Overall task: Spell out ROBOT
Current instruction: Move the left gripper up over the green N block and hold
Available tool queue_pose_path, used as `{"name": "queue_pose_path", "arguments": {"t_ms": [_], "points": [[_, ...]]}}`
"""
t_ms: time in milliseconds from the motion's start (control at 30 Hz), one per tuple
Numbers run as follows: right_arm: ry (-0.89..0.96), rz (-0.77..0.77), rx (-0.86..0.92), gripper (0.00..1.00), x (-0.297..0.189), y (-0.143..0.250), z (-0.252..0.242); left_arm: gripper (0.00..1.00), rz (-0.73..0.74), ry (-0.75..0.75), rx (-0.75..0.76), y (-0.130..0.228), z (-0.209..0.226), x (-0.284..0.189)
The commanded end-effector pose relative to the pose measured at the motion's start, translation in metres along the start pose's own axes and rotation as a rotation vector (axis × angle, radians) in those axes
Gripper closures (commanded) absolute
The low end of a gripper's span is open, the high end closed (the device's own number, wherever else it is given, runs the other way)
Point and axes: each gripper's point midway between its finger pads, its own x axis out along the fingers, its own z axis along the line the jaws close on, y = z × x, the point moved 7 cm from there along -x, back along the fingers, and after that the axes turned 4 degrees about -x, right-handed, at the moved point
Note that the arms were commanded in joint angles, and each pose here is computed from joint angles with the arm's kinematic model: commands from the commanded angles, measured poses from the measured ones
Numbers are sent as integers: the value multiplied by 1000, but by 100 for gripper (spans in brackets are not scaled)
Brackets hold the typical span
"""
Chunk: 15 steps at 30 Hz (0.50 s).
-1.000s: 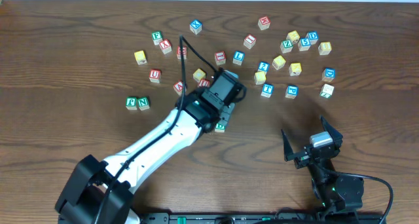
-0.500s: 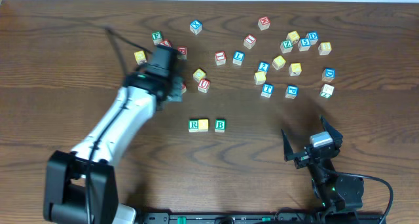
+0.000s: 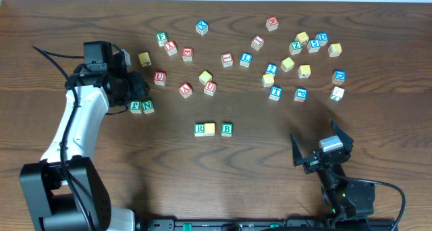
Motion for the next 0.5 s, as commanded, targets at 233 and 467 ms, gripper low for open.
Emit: {"name": "queue_pose_path", "arguments": {"t_ms": [233, 467], "points": [[6, 1, 11, 1, 0, 1, -1, 56, -37, -27, 31, -7, 0, -8], [6, 1, 11, 1, 0, 1, -1, 56, -73, -227, 24, -9, 20, -11]]}}
